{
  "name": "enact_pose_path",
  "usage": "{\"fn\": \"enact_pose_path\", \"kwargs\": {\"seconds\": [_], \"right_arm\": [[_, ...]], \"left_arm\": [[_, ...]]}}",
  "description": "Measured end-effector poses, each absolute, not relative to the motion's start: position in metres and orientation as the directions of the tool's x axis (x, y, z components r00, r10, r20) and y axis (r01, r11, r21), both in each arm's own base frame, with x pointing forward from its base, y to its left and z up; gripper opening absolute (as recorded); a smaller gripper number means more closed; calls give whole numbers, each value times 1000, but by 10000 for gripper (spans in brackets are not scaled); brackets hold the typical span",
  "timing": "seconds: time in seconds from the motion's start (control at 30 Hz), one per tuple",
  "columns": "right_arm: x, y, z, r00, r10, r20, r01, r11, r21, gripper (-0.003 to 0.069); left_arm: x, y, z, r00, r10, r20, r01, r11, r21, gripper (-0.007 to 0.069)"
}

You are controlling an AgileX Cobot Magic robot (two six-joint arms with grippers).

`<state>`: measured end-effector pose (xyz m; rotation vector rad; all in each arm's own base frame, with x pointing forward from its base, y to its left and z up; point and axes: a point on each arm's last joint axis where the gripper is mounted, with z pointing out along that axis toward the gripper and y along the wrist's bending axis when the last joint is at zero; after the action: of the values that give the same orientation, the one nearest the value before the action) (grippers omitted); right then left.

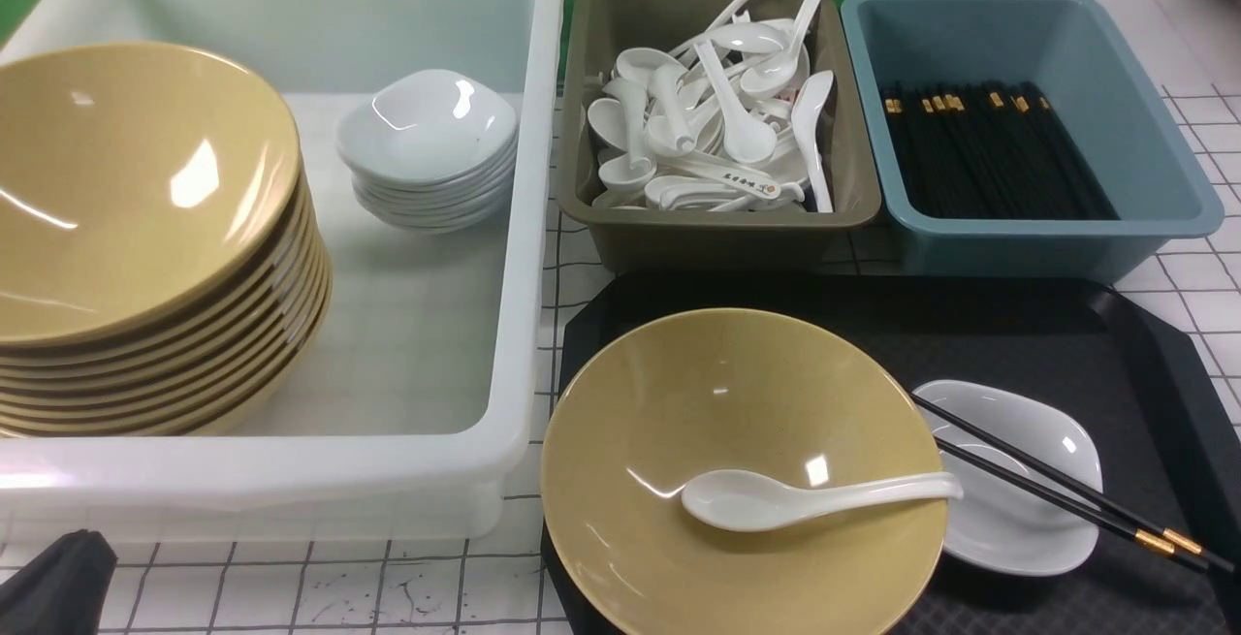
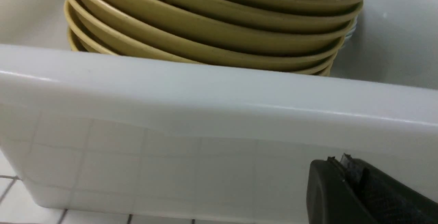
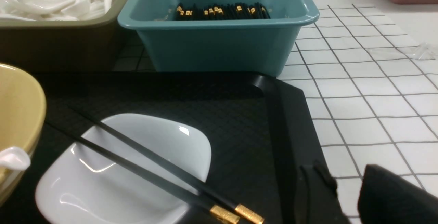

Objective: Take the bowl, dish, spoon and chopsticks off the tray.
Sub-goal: Use the right arm to grab the chopsticks

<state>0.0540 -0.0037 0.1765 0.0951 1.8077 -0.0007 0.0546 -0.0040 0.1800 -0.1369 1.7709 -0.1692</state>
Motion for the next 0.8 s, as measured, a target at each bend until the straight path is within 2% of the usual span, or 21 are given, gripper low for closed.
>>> {"fn": "enact_pose_path", "kwargs": {"seconds": [0.07,0.1,0.13,0.17,0.2,0.23,0.27,0.3,0.33,0.37,0.43,0.53,0.63,0.7,0.77,0.8], "right_arm": [[54,-2,176,-228,170,-959,76,985,156,238],[54,-1,176,-221,292,-930,91,956,278,238],[54,-1,176,-218,345,-913,98,938,332,238],[54,1,177,-207,494,-845,115,870,480,238],[54,4,177,-188,707,-681,141,706,694,238],[54,5,177,-169,825,-540,163,563,810,238],[54,6,178,-155,889,-432,176,455,873,238],[54,7,178,-148,910,-388,181,411,893,238],[54,7,178,-144,921,-362,184,384,905,238],[54,7,178,-138,936,-323,188,345,920,238],[54,7,178,-143,928,-343,185,366,912,238],[54,7,178,-157,898,-410,174,434,884,238],[54,8,178,-170,880,-443,166,469,868,238],[53,10,182,-212,822,-529,136,561,816,238],[47,13,206,-256,708,-659,54,691,721,233],[47,13,209,-260,696,-670,46,702,711,233]], "left_arm": [[55,-7,183,-187,-397,-899,1,915,-404,-6],[55,-10,185,-184,-569,-801,0,815,-579,-6],[55,-10,185,-184,-578,-795,-2,809,-588,-6],[55,-12,186,-185,-699,-691,-3,703,-711,-6],[55,-15,189,-187,-850,-493,-11,504,-864,-6],[55,-16,192,-188,-931,-312,-14,320,-947,-6],[55,-17,193,-185,-959,-214,-12,220,-975,-6],[55,-16,195,-181,-970,-160,-10,165,-986,-6],[55,-16,195,-180,-973,-147,-10,151,-988,-6],[55,-16,196,-176,-981,-85,-5,87,-996,-6],[55,-16,197,-174,-982,-73,-2,75,-997,-6],[55,-16,197,-179,-981,-77,1,78,-997,-6],[55,-18,196,-204,-972,-114,3,116,-993,-6],[52,-23,207,-244,-943,-226,50,220,-974,-6],[45,-27,236,-242,-859,-450,178,417,-891,-6],[45,-27,236,-245,-851,-465,182,431,-884,-6]]}}
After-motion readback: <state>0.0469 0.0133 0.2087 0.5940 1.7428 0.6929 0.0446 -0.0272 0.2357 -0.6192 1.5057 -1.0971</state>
